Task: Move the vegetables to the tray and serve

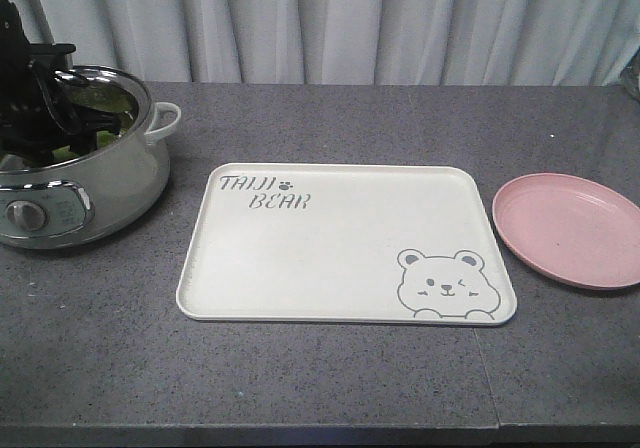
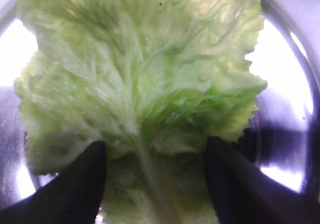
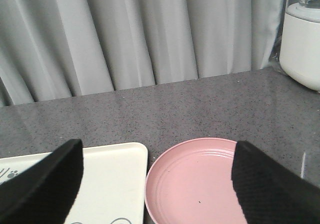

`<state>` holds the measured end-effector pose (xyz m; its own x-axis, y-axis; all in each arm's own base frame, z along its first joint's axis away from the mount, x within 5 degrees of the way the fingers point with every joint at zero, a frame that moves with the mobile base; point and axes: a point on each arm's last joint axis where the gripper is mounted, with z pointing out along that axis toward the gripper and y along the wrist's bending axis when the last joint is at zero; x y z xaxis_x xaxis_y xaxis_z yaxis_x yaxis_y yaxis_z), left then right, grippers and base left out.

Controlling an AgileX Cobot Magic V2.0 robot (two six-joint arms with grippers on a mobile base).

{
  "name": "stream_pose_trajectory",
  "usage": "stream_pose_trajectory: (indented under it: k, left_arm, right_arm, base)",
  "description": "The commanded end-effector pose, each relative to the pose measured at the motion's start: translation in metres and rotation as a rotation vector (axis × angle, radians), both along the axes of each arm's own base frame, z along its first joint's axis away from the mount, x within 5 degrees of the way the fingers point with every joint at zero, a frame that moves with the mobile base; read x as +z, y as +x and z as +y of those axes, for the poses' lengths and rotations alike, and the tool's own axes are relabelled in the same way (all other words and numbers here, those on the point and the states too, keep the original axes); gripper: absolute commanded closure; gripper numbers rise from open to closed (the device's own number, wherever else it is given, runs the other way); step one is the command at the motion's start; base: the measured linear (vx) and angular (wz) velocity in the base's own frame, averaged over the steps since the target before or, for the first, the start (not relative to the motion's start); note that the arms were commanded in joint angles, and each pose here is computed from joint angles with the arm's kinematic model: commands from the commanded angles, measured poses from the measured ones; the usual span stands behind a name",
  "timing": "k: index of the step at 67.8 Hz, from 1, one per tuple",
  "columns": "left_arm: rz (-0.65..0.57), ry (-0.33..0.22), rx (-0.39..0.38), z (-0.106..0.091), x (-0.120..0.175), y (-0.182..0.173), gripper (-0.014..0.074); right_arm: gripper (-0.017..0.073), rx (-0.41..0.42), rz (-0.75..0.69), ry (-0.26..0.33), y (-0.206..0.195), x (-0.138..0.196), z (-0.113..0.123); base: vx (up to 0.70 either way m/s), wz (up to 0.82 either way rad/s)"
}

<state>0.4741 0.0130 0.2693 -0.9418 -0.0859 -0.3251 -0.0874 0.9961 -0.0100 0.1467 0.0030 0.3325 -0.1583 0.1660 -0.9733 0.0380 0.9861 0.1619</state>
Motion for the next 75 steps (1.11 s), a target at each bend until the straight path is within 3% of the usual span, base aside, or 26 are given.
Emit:
stream_pose_trajectory:
  k: [1, 16, 31, 75]
  left_arm:
    - [-0.067, -0.013, 0.013, 0.001, 0.028, -0.006, 0.0269]
    - [-0.067, -0.01, 0.006, 0.001, 0.028, -0.006, 0.0604]
    - [-0.086, -0.009, 0.004, 0.001, 0.036, -0.009, 0.0601]
    - [-0.352, 0.004, 0.003, 0.0, 0.116, -0.038, 0.0601]
  right_arm:
    - [-0.0021, 0.027, -0.082, -0.009, 0.001, 0.016, 0.002]
    - [-0.0021, 0.027, -0.082, -0.009, 0.001, 0.016, 0.002]
    - [-0.0021, 0.027, -0.082, -0.009, 0.001, 0.016, 0.002]
    - [-0.0021, 0.027, -0.081, -0.009, 0.001, 0.016, 0.002]
  base:
    - [0.0, 0.0]
    - [0.0, 0.0]
    - [0.0, 0.0]
    - [0.0, 0.0]
